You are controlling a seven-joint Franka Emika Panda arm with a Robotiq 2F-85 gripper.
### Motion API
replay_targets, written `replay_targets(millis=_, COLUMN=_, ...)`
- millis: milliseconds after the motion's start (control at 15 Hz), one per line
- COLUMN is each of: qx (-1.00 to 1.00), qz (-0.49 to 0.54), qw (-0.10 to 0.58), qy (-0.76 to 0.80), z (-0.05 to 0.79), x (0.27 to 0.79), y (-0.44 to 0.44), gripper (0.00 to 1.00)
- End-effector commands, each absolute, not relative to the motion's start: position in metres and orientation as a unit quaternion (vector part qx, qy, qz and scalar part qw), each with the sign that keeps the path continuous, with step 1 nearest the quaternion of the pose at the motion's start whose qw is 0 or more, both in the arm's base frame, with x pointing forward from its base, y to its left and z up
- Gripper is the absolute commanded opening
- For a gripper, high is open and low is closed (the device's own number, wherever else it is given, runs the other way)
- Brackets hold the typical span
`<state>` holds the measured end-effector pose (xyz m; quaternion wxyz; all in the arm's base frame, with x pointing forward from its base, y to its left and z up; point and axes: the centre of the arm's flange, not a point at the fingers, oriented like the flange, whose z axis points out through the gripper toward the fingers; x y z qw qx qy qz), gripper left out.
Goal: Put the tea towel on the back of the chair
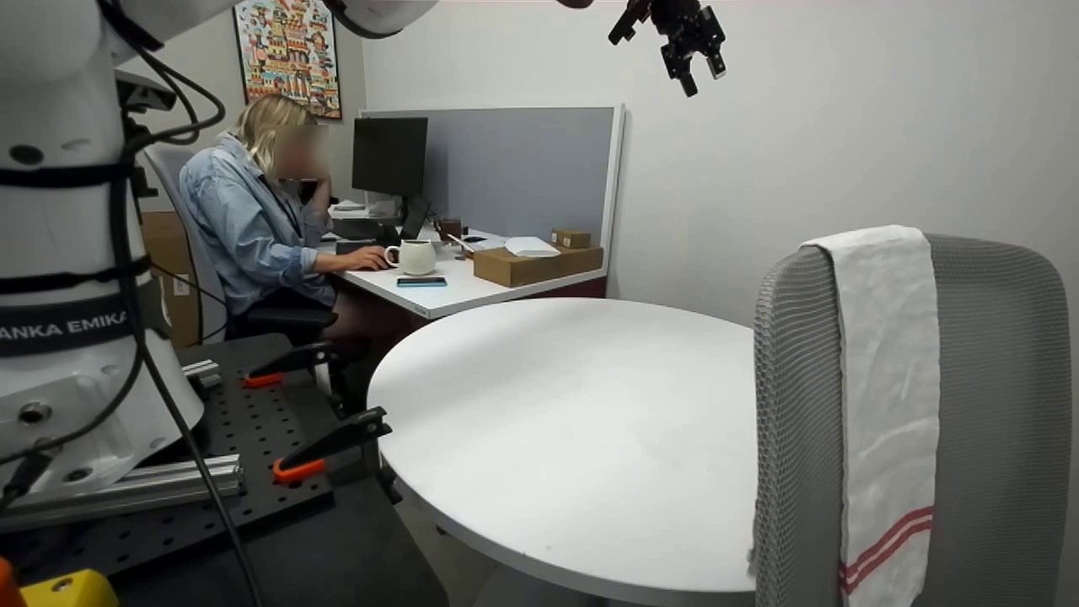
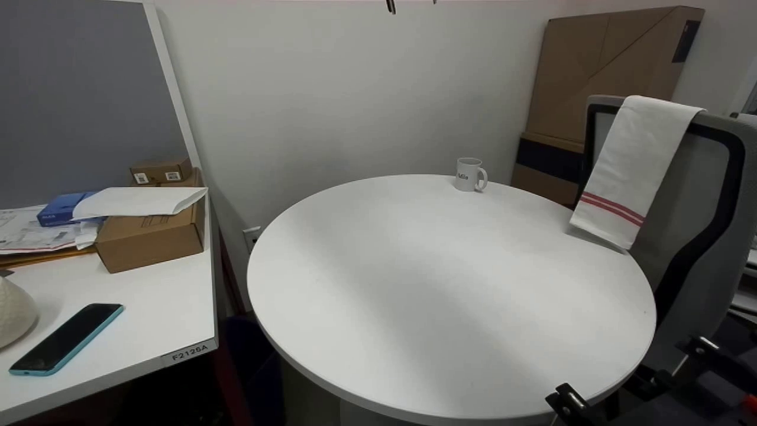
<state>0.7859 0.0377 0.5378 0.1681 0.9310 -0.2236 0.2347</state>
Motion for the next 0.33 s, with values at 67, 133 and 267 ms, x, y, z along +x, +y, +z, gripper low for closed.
replay_targets(millis=67, qx=0.933, qz=0.227, qw=0.167, qy=-0.225, z=0.535, x=0.786, y=0.038, gripper=1.0)
replay_targets(millis=133, qx=0.933, qz=0.226, qw=0.168, qy=-0.225, z=0.534, x=0.785, y=0.038, gripper=1.0)
replay_targets(millis=267, qx=0.933, qz=0.225, qw=0.168, qy=-0.225, z=0.534, x=0.785, y=0.038, gripper=1.0)
